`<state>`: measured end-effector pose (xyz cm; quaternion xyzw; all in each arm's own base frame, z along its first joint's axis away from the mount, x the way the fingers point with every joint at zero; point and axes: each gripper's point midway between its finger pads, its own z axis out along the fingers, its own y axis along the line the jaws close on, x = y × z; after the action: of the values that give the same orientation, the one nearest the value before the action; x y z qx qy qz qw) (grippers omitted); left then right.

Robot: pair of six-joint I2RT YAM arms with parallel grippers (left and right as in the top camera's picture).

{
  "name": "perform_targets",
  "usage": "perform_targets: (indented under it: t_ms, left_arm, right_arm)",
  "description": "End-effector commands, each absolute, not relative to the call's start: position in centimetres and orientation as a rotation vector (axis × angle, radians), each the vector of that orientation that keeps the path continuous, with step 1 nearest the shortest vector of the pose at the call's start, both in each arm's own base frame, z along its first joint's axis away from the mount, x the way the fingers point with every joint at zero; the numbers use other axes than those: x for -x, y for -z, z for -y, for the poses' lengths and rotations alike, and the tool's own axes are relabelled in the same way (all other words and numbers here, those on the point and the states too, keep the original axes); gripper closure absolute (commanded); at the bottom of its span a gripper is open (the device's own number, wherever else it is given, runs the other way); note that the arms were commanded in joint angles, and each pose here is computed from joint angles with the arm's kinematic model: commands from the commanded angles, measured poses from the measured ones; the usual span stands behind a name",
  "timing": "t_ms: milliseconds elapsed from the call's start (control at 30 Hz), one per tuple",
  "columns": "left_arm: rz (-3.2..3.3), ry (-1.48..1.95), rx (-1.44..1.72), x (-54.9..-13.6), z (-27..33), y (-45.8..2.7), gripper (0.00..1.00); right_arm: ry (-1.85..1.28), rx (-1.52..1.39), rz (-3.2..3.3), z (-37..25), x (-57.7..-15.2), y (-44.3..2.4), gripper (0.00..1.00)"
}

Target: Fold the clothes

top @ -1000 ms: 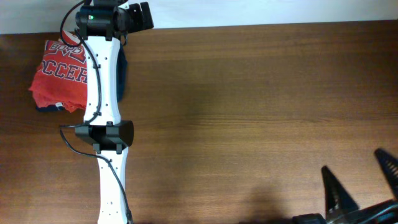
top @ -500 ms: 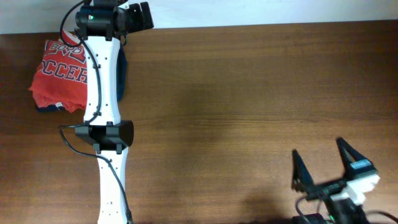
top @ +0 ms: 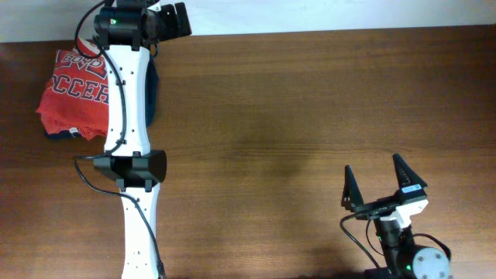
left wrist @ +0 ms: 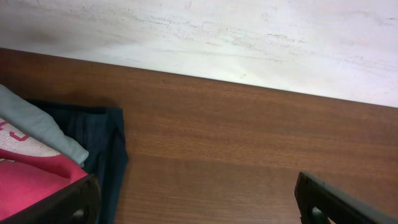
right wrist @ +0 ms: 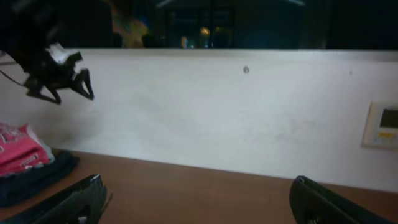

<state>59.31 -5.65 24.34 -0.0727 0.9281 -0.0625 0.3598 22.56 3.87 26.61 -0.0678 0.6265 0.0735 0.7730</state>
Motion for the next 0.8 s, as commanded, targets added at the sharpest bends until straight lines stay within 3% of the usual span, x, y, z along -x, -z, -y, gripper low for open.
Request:
perform_targets:
  t_ms: [0,767]
  left_arm:
    - [-2.373,0.149,0.184,-59.1,5.5,-25.4,0.01]
    - [-2.374,0.149,0.185,-59.1,5.5,-25.4,0.01]
  right_arm:
    - [-0.166,0.066,-1.374,-3.0,-23.1,-25.1,0.01]
    - [-0.071,-0.017,-1.649,-1.2,-24.6,-15.6,0.01]
